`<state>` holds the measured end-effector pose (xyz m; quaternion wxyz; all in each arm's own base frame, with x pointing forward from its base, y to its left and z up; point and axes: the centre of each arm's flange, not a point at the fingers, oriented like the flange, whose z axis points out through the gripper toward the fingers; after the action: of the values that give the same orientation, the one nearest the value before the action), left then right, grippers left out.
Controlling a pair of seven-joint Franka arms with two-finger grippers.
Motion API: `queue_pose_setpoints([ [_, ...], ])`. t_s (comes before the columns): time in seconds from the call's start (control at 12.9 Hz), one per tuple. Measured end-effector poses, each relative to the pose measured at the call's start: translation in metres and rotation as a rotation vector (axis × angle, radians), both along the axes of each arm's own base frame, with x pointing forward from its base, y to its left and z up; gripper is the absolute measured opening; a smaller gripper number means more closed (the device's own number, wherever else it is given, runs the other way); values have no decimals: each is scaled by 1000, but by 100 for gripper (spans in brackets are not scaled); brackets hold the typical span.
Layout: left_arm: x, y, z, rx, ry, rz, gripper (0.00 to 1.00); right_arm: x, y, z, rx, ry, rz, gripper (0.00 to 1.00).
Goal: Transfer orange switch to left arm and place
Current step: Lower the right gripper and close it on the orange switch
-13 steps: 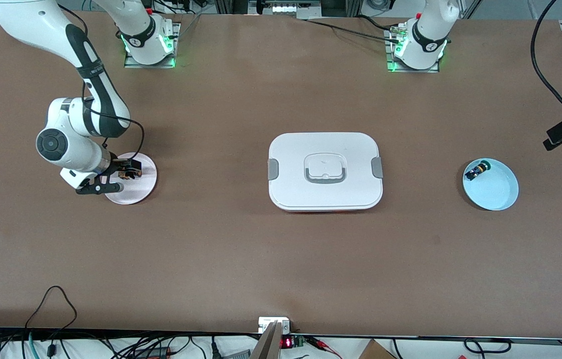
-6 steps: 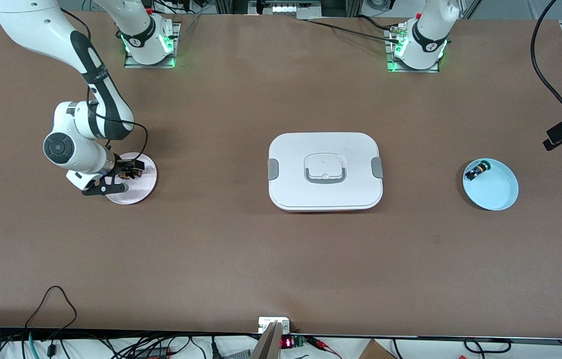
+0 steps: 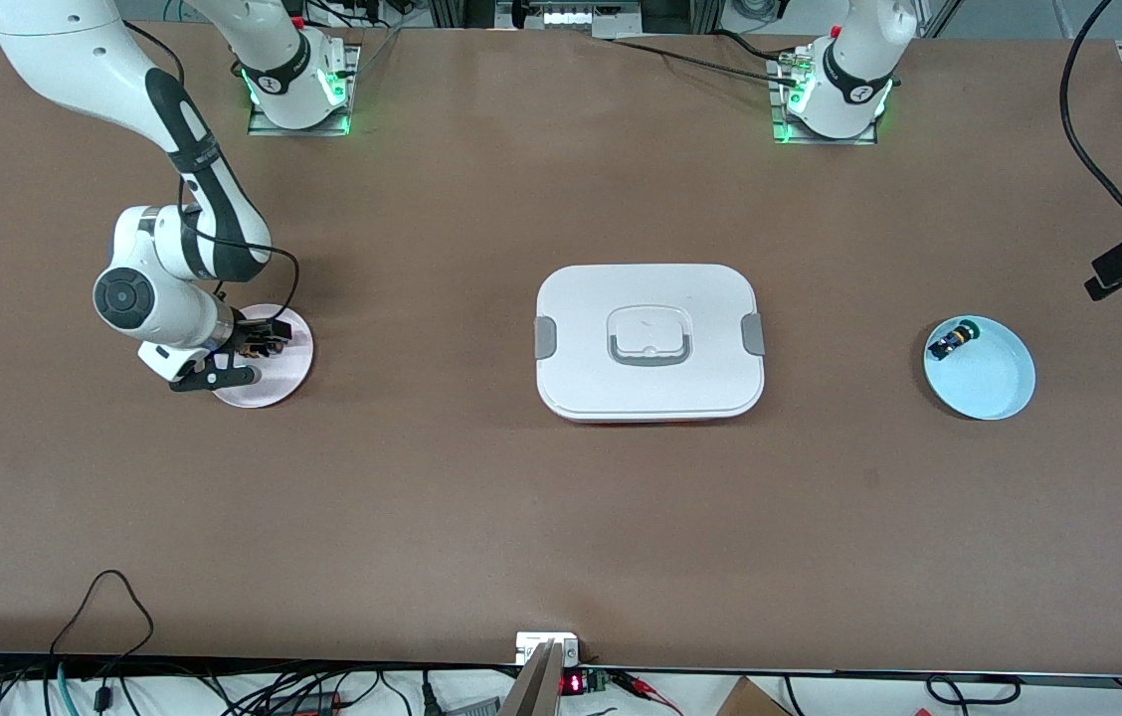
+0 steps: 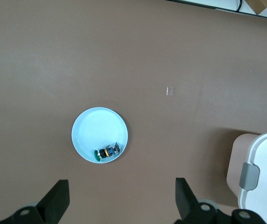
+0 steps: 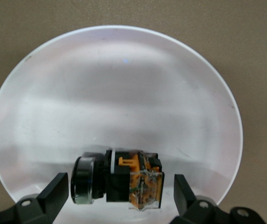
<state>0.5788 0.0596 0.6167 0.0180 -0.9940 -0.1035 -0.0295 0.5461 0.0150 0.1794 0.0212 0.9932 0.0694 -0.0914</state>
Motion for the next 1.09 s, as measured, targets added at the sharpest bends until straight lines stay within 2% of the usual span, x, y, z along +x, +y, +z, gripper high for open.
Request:
queue_pose_setpoints([
  [0.62, 4, 0, -5, 2, 1, 0, 100, -1, 3, -8, 1, 0, 9, 91],
  [0.78, 4, 0, -5, 2, 1, 0, 100, 1, 6, -6, 2, -4, 14, 74],
  [1.09, 4, 0, -4, 2, 1, 0, 100, 5, 23, -1, 14, -17, 43, 73],
])
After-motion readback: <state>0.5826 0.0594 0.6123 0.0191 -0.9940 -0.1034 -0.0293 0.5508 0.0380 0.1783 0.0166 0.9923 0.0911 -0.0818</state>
